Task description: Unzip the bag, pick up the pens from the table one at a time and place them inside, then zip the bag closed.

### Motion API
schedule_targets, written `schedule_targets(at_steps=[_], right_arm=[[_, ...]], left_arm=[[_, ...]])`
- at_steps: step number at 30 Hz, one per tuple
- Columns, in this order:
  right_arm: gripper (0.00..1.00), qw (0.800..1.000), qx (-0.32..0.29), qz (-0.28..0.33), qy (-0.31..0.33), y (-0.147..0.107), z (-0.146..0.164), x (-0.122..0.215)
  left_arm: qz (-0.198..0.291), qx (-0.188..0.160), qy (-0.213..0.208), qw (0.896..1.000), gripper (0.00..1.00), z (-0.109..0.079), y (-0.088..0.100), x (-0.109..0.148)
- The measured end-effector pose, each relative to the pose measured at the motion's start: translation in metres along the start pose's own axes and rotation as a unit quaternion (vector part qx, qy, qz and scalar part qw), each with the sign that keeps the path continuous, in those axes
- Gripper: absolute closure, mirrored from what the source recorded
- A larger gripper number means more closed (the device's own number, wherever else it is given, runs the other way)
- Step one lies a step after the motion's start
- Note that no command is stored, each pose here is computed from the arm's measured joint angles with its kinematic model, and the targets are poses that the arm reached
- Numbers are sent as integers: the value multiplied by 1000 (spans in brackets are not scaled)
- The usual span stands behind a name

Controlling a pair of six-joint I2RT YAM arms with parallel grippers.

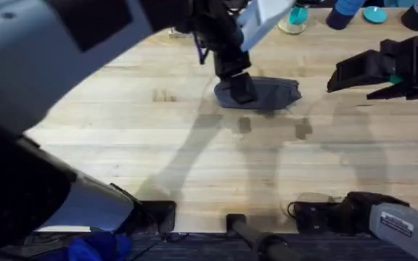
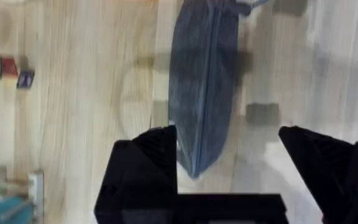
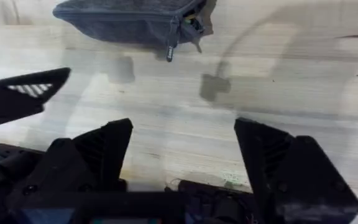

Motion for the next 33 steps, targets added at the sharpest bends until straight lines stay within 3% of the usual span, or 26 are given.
schedule_targets(at_steps=[10, 19, 25, 29, 33], right_arm=[[3, 1000, 0, -2, 0, 1, 0, 0], [4, 1000, 0, -2, 0, 1, 0, 0], [3, 1000, 0, -2, 0, 1, 0, 0], [4, 1000, 0, -2, 0, 1, 0, 0], [3, 1000, 1, -2, 0, 1, 0, 0]], left_arm=[[-15, -34, -17, 999, 8, -1, 14, -34], [-8, -30, -32, 999, 10, 4, 6, -62], [-23, -33, -33, 999, 83, 7, 11, -68], [-29, -34, -39, 998, 250, 5, 13, -68], [-25, -32, -43, 998, 344, 2, 11, -68]])
Point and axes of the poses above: each hand's point on the last joint's axis, 136 mm out from that joint toward the fingers, its own x axis back along the fingers, its own z axis along the line the jaws close on, y = z × x, the point moved 1 cm from there along x, back along the fingers, and after that the axes turned 1 degree about -x, right-handed, at the moved point
